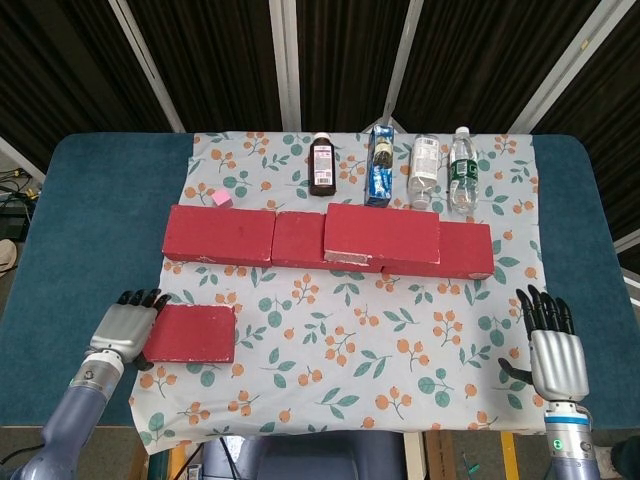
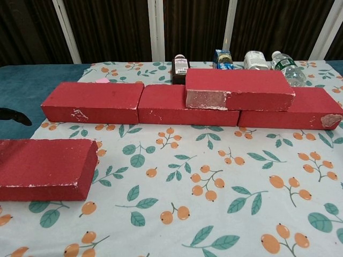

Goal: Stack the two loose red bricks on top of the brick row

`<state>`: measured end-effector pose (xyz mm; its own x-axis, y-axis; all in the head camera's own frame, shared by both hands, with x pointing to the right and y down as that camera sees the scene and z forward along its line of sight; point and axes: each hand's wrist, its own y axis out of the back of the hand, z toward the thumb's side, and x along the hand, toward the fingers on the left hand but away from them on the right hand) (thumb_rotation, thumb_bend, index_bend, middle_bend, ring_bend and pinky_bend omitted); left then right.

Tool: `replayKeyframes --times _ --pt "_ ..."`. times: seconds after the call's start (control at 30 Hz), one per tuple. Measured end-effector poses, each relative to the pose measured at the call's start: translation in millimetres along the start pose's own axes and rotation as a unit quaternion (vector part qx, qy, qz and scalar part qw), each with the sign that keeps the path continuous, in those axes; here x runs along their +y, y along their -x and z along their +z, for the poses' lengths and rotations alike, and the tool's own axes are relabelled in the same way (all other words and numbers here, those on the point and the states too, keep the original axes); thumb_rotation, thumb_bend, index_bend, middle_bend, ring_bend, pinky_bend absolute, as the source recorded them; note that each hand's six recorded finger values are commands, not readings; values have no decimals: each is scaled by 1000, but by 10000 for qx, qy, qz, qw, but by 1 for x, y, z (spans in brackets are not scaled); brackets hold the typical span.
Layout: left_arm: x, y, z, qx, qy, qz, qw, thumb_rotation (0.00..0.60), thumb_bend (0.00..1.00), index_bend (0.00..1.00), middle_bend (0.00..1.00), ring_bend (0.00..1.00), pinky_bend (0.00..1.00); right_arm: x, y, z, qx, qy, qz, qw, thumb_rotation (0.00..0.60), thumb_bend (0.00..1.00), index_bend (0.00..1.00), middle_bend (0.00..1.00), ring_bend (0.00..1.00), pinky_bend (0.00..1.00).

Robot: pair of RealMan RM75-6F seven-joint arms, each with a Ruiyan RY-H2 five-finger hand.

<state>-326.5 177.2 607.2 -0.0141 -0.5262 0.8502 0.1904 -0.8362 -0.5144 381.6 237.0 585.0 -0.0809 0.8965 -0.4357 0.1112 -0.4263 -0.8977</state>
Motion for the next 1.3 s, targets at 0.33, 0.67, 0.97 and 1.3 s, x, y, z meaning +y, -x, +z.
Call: replayKeyframes --times 0.33,0.67,0.97,1.3 --pt "-12 -10 -1 56 9 -6 10000 600 0 0 0 0 0 -4 1 1 -3 -9 75 10000 600 150 0 0 0 0" --pt "-15 -13 -3 77 -85 79 9999 600 0 0 0 0 0 -5 1 2 -16 0 85 10000 600 150 0 0 0 0" --pt "-22 -16 0 74 -134 43 9999 600 0 0 0 0 0 -5 2 3 -46 42 59 10000 600 150 0 0 0 0" --pt "-23 -22 0 112 -156 80 9998 600 0 0 0 0 0 -7 2 5 -51 48 80 9999 600 150 0 0 0 0"
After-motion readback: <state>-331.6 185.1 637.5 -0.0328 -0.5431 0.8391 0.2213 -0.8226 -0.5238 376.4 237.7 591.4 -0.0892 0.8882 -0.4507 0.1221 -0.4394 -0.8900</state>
